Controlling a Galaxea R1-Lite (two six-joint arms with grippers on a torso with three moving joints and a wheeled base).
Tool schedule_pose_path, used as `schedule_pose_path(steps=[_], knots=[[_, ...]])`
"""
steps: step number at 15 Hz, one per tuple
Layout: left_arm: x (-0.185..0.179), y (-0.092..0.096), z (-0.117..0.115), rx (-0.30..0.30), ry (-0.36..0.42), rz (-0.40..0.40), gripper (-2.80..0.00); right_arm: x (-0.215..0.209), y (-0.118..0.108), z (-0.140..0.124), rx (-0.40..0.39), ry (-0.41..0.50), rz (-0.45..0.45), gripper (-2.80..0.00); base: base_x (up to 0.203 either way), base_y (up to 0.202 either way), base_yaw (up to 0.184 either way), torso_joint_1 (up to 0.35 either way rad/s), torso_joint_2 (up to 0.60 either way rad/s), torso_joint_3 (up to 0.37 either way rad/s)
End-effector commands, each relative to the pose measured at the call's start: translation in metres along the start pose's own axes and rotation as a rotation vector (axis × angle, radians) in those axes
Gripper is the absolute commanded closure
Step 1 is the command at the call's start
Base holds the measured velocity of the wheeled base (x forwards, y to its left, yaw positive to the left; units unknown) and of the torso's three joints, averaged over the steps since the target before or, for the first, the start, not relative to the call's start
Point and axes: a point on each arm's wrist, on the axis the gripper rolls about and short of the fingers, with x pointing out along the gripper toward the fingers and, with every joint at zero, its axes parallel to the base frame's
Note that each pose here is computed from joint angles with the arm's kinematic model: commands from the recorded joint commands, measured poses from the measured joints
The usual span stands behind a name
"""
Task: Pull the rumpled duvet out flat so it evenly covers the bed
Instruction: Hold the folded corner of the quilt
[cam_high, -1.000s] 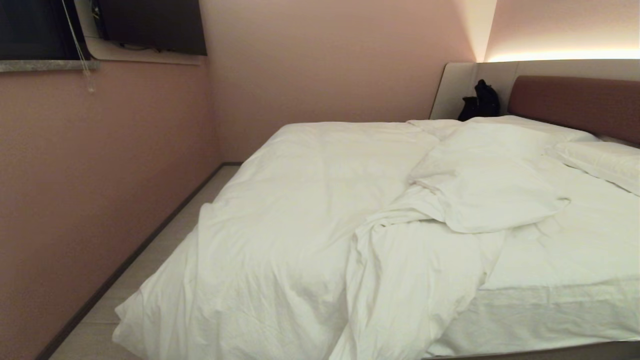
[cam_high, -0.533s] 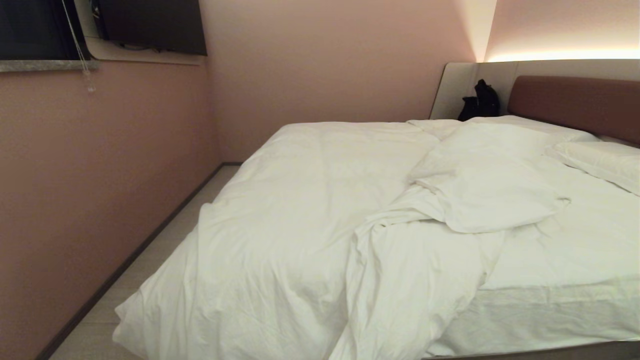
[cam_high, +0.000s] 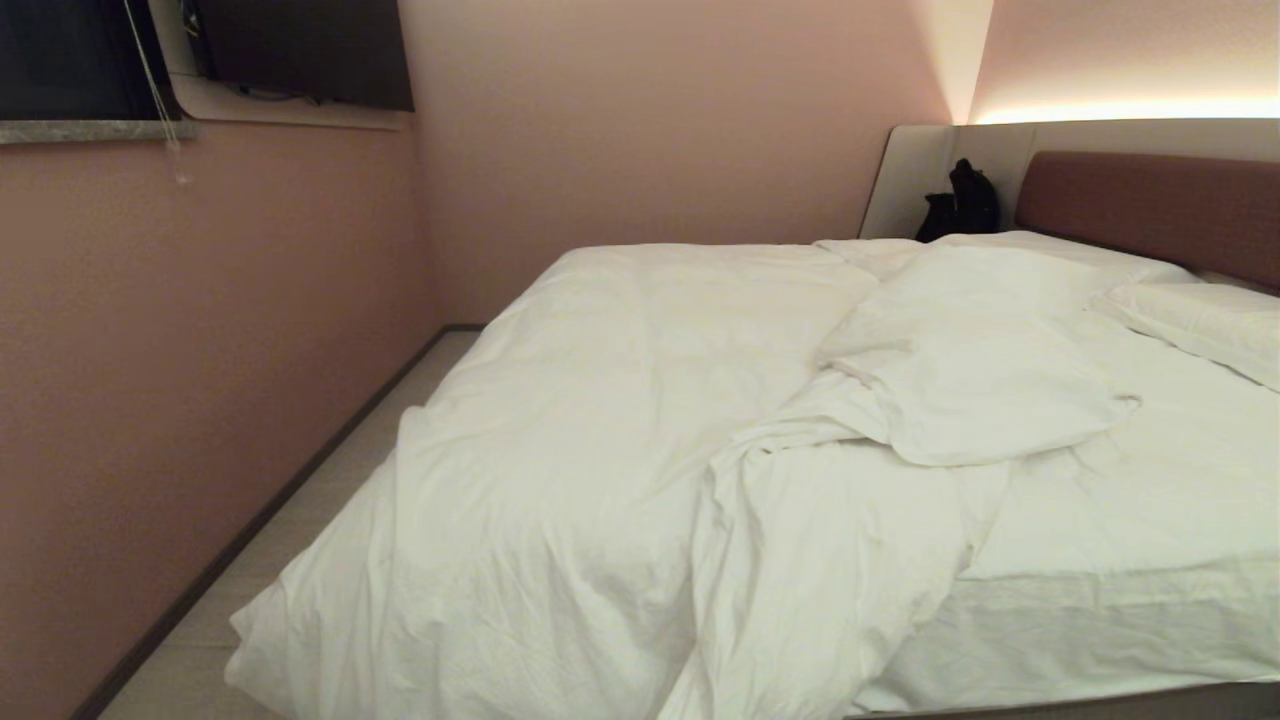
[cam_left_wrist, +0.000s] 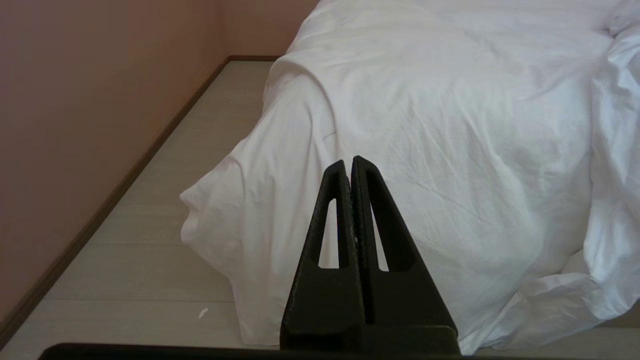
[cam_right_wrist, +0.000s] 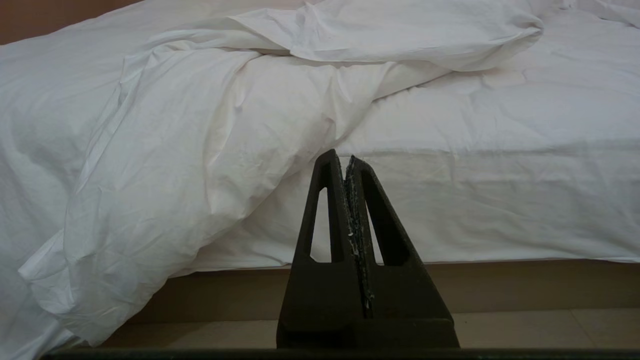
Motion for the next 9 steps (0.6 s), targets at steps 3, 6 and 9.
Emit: schedule_pose_path(steps=[3, 6, 9], knots=[[-0.0001, 0.0001, 0.0001, -0.001, -0.002, 0.003, 0.0, 0.0, 0.0, 0.0, 0.0, 0.0, 0.0, 0.0, 0.0, 0.0, 0.0, 0.0, 0.0, 0.0], [-0.0001, 0.0001, 0.0002, -0.018, -0.004, 0.004, 0.0, 0.0, 0.0, 0.0, 0.0, 0.0, 0.0, 0.0, 0.0, 0.0, 0.0, 0.0, 0.0, 0.0], [-0.0001, 0.0001, 0.0002, -0.027, -0.004, 0.004, 0.0, 0.0, 0.0, 0.0, 0.0, 0.0, 0.0, 0.0, 0.0, 0.0, 0.0, 0.0, 0.0, 0.0]])
